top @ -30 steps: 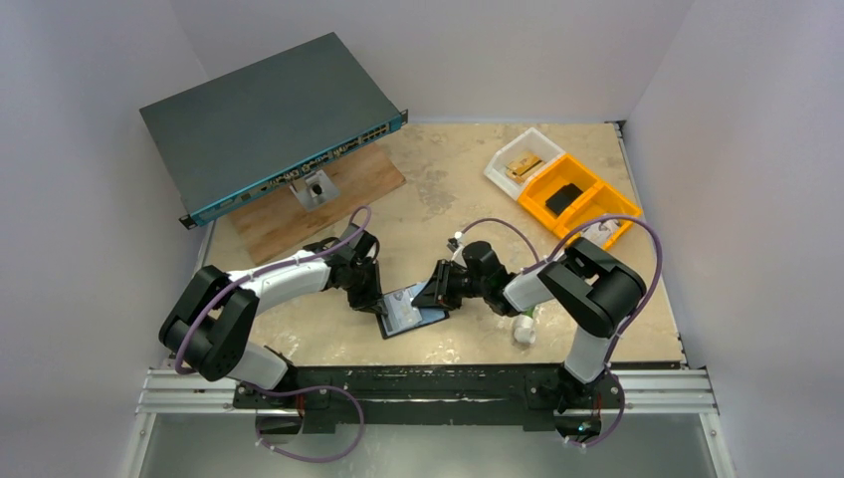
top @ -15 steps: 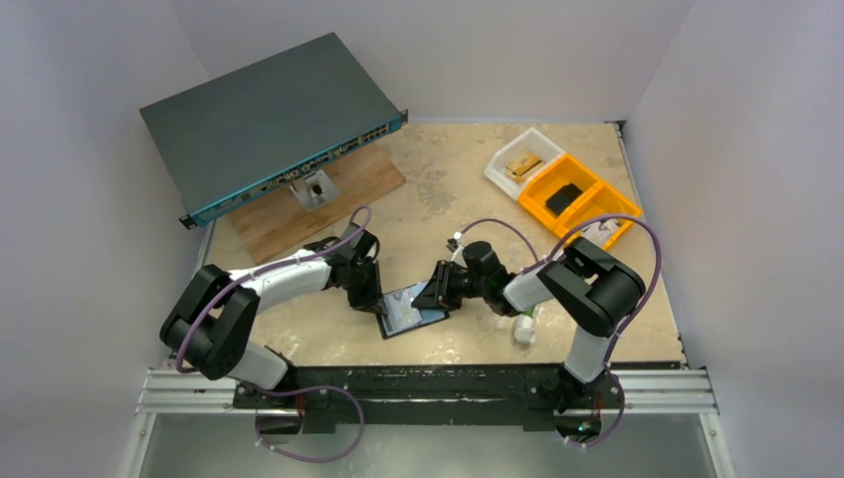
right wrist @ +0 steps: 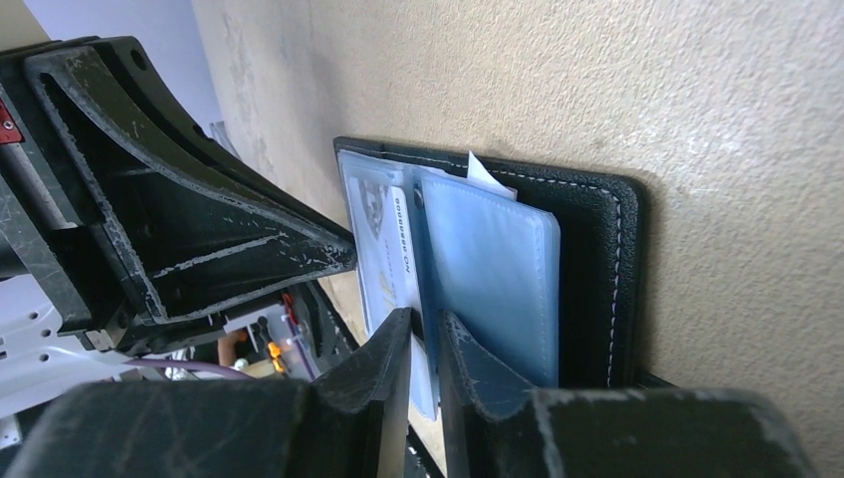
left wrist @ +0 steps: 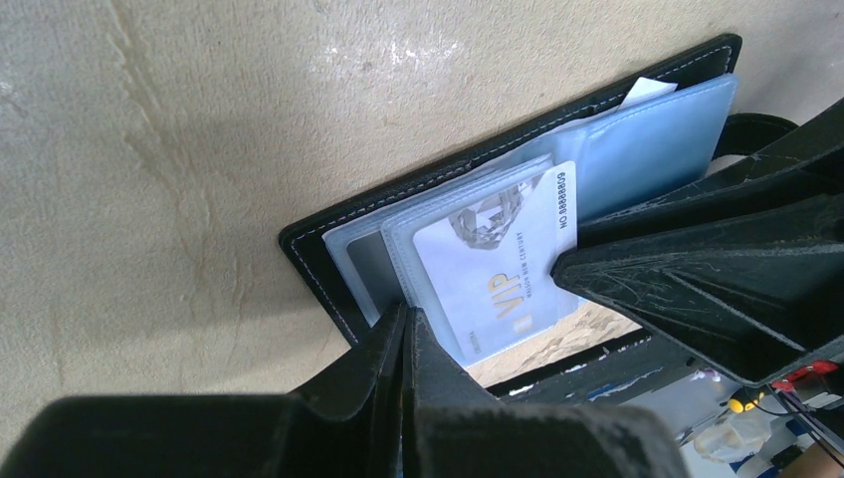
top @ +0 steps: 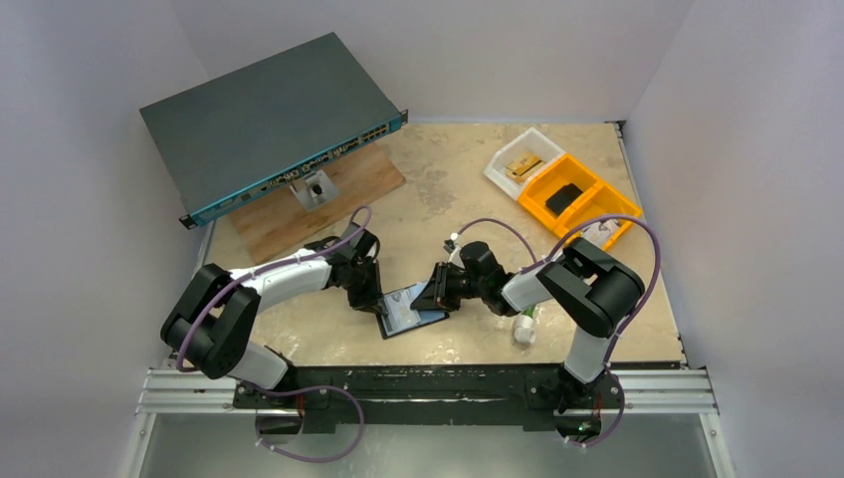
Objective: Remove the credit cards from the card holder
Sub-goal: Remove the credit card from the card holder.
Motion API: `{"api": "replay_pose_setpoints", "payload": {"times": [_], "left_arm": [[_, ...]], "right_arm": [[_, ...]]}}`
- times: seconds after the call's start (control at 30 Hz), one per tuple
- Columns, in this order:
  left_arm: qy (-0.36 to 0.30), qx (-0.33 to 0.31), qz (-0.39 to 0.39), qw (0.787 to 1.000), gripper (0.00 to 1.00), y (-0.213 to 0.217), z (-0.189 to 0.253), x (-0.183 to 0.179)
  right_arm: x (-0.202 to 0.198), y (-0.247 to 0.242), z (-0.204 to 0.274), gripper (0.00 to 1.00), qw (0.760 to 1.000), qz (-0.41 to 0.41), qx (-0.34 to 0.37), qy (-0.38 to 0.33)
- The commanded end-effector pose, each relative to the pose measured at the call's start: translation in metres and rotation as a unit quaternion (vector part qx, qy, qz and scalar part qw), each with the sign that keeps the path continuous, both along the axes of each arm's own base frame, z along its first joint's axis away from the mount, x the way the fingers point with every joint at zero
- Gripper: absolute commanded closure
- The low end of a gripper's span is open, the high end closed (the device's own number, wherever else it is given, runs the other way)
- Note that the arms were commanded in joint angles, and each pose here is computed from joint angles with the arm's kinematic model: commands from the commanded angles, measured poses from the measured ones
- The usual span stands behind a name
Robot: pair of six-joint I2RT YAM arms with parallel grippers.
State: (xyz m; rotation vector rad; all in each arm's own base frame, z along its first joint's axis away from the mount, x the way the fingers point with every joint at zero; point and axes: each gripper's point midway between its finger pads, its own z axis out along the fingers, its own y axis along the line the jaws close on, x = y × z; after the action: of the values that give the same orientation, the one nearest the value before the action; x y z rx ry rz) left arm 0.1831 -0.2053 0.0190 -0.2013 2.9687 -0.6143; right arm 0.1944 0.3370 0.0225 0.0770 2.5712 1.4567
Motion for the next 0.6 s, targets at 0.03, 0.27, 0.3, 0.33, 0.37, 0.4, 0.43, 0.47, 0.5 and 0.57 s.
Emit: {"api": "replay_pose_setpoints", "payload": {"times": [0.03,0.27,0.3,0.33,0.37,0.4,0.43,0.47,0.5,0.57], "left_arm": [[0.019,0.086,0.001,0.996,1.00,0.033,-0.029,-0.012],[0.020,0.095,0.002,0.995,1.00,0.037,-0.030,-0.013],[0.021,0.097,0.003,0.995,1.00,0.038,-0.031,-0.013],[0.022,0.098,0.003,0.995,1.00,0.039,-0.031,-0.014],[0.022,0.100,0.004,0.995,1.00,0.040,-0.031,-0.014],[0.022,0.101,0.004,0.995,1.00,0.040,-0.031,-0.014],[0.022,0.102,0.004,0.995,1.00,0.041,-0.032,-0.015],[0.024,0.103,0.004,0.994,1.00,0.041,-0.032,-0.016],[0.024,0.104,0.004,0.994,1.00,0.042,-0.033,-0.016],[0.023,0.105,0.004,0.994,1.00,0.042,-0.033,-0.016]], "right_arm": [[0.000,0.003,0.002,0.90,1.000,0.011,-0.002,-0.010],[0.001,-0.005,0.004,1.00,1.000,0.003,-0.017,-0.017],[0.003,-0.007,0.004,1.00,0.999,-0.001,-0.024,-0.022],[0.005,-0.009,0.003,1.00,0.999,-0.007,-0.032,-0.025],[0.007,-0.012,0.003,1.00,0.999,-0.012,-0.038,-0.027],[0.009,-0.015,0.002,1.00,0.998,-0.017,-0.046,-0.029],[0.010,-0.018,0.001,1.00,0.998,-0.021,-0.053,-0.031],[0.012,-0.021,-0.001,1.00,0.997,-0.026,-0.061,-0.032],[0.014,-0.025,0.000,1.00,0.997,-0.032,-0.066,-0.035],[0.018,-0.031,0.000,1.00,0.995,-0.042,-0.077,-0.040]]}}
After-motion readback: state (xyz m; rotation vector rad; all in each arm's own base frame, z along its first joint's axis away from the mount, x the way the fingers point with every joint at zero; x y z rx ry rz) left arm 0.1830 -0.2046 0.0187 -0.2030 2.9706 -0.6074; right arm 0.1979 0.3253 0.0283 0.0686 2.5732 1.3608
